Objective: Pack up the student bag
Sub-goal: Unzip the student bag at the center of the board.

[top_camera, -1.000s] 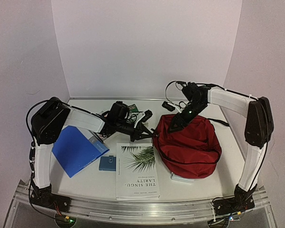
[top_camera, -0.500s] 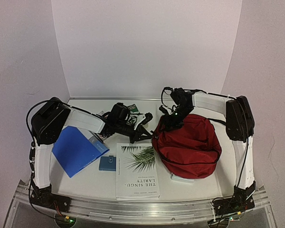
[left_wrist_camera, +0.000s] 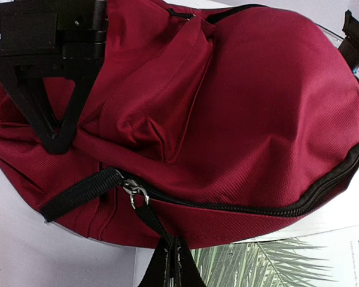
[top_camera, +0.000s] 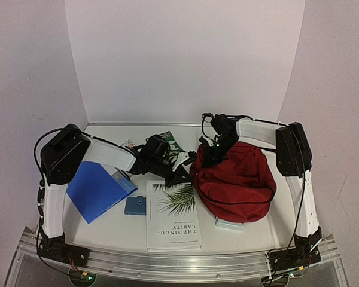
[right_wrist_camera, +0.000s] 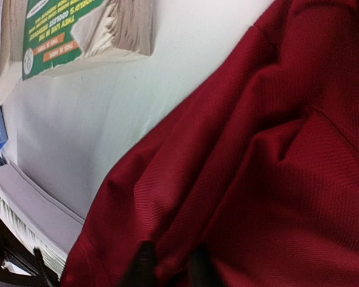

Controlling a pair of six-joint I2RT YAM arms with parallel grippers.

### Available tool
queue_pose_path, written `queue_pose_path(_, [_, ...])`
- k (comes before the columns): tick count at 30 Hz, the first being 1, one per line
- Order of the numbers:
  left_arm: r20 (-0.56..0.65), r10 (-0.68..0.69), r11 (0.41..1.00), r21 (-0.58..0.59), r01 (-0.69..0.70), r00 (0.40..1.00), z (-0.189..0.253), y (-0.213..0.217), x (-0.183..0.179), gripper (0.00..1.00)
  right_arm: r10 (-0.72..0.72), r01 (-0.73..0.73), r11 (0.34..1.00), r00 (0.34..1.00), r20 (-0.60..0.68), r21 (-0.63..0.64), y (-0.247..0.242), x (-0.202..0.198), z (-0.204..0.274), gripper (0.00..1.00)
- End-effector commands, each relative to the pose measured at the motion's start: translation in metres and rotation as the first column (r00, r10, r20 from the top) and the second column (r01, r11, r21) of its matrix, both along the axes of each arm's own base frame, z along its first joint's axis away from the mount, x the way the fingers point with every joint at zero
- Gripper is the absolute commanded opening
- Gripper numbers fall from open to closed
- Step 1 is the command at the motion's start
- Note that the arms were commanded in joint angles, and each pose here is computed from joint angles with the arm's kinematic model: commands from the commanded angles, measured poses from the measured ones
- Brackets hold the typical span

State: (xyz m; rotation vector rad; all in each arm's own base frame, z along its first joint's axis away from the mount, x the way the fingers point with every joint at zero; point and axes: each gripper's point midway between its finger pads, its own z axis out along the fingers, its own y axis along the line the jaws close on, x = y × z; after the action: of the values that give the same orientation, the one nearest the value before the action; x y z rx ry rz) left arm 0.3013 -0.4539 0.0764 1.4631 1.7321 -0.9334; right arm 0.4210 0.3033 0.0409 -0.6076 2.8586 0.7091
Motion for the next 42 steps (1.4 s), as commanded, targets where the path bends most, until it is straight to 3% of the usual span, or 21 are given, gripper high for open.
queue_pose_path(1, [0.112, -0.013, 1.000, -0.024, 0.015, 0.994, 0.048, -0.005, -0.004, 0.00, -0.029, 0.029, 1.000, 0.998, 0.064, 0.009, -0.002, 0.023, 0.011, 0.00])
queue_pose_path(17, [0.166, -0.049, 0.998, 0.058, 0.040, 0.985, 0.056, -0.002, -0.040, 0.00, -0.232, 0.226, 0.973, 0.960, 0.155, 0.057, -0.053, 0.079, 0.040, 0.00])
queue_pose_path(25, [0.161, -0.079, 0.991, 0.117, 0.061, 0.984, 0.042, -0.005, -0.062, 0.00, -0.388, 0.378, 0.921, 0.890, 0.240, 0.090, -0.099, 0.119, 0.070, 0.00])
queue_pose_path(28, [0.180, -0.034, 0.993, 0.116, 0.013, 0.983, 0.041, -0.006, -0.054, 0.00, -0.361, 0.329, 0.931, 0.895, 0.263, 0.158, -0.092, 0.120, 0.096, 0.00])
queue_pose_path(29, [0.186, -0.015, 0.993, 0.120, -0.007, 0.983, 0.041, -0.007, -0.049, 0.00, -0.337, 0.294, 0.936, 0.906, 0.257, 0.193, -0.085, 0.116, 0.105, 0.05])
queue_pose_path(33, [0.221, 0.056, 0.986, 0.139, -0.089, 0.974, 0.038, -0.015, -0.026, 0.00, -0.239, 0.163, 0.943, 0.939, 0.249, 0.290, -0.064, 0.092, 0.140, 0.65])
queue_pose_path(35, [0.238, 0.078, 0.984, 0.139, -0.113, 0.968, 0.038, -0.018, -0.018, 0.00, -0.196, 0.121, 0.954, 0.944, 0.267, 0.273, -0.060, 0.076, 0.148, 0.80])
queue_pose_path(38, [0.265, 0.087, 0.986, 0.118, -0.122, 0.960, 0.039, -0.023, -0.011, 0.00, -0.116, 0.061, 0.979, 0.953, 0.281, 0.197, -0.054, 0.051, 0.145, 0.86])
queue_pose_path(42, [0.265, 0.082, 0.987, 0.111, -0.114, 0.961, 0.039, -0.027, -0.011, 0.00, -0.026, -0.008, 0.991, 0.967, 0.254, 0.132, -0.037, 0.019, 0.136, 0.78])
